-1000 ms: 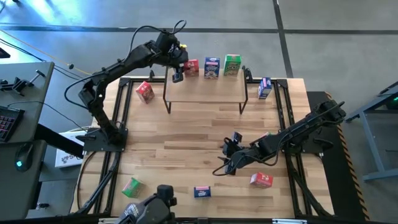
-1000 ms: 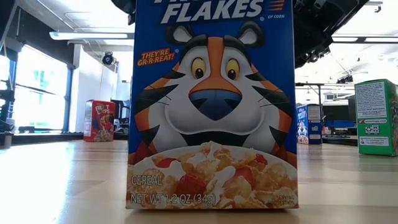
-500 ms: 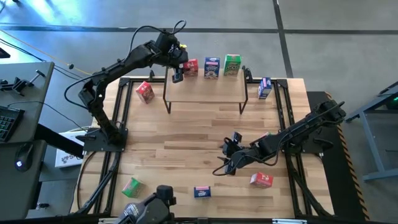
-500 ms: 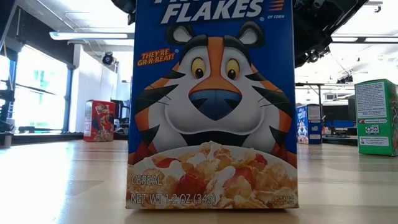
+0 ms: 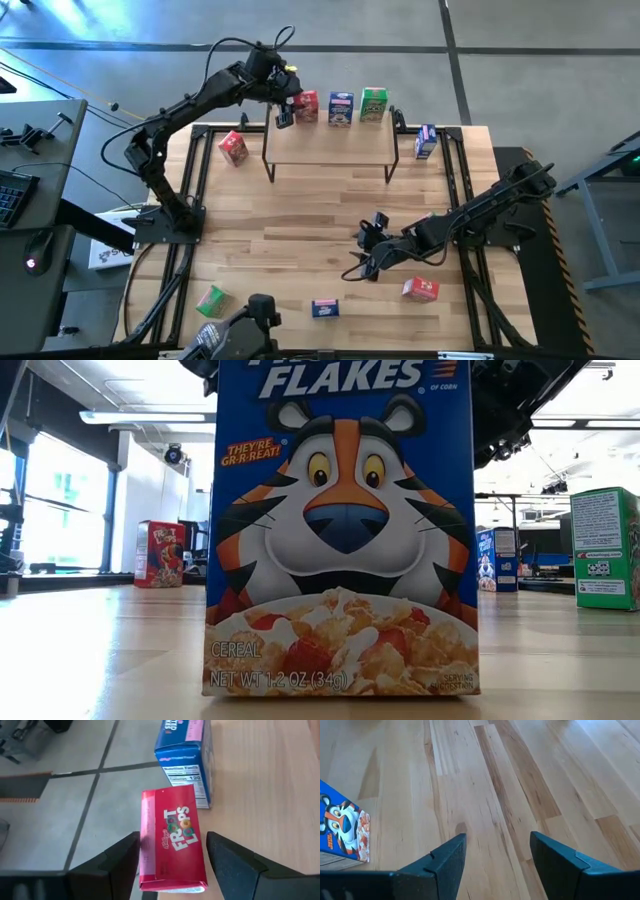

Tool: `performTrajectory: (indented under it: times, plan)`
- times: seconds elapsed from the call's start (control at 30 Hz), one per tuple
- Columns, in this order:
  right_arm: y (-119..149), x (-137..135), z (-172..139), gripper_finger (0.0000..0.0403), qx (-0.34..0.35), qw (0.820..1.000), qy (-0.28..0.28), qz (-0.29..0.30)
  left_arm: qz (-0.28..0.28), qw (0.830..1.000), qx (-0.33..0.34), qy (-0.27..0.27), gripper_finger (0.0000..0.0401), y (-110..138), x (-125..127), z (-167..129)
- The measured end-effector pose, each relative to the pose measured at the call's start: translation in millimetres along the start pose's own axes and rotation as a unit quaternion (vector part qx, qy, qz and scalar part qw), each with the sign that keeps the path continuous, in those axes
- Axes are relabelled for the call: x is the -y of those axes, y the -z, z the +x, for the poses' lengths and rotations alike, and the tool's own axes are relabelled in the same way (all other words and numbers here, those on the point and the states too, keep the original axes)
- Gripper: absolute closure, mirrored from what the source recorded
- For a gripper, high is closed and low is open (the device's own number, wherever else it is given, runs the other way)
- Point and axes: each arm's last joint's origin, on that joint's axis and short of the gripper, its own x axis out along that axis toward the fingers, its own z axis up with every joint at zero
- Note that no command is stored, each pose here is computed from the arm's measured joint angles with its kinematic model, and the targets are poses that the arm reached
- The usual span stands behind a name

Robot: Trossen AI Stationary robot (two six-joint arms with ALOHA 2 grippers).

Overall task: Stack cereal on shelf
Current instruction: Put the middle red cereal box on the shelf

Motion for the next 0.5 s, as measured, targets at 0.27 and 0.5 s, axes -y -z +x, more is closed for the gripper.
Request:
performTrajectory:
  times: [0.27,0.5]
  plan:
    - [-1,1,1,0.0183,0.000,1.000,-0.001,0.003,0.004,1.000,0.018,-0.017,0.0180,-10,-8,-10]
    - [-1,1,1,0.0183,-0.001,1.000,-0.002,0.000,-0.015,0.998,0.034,-0.048,0.0199,-17,-11,-40]
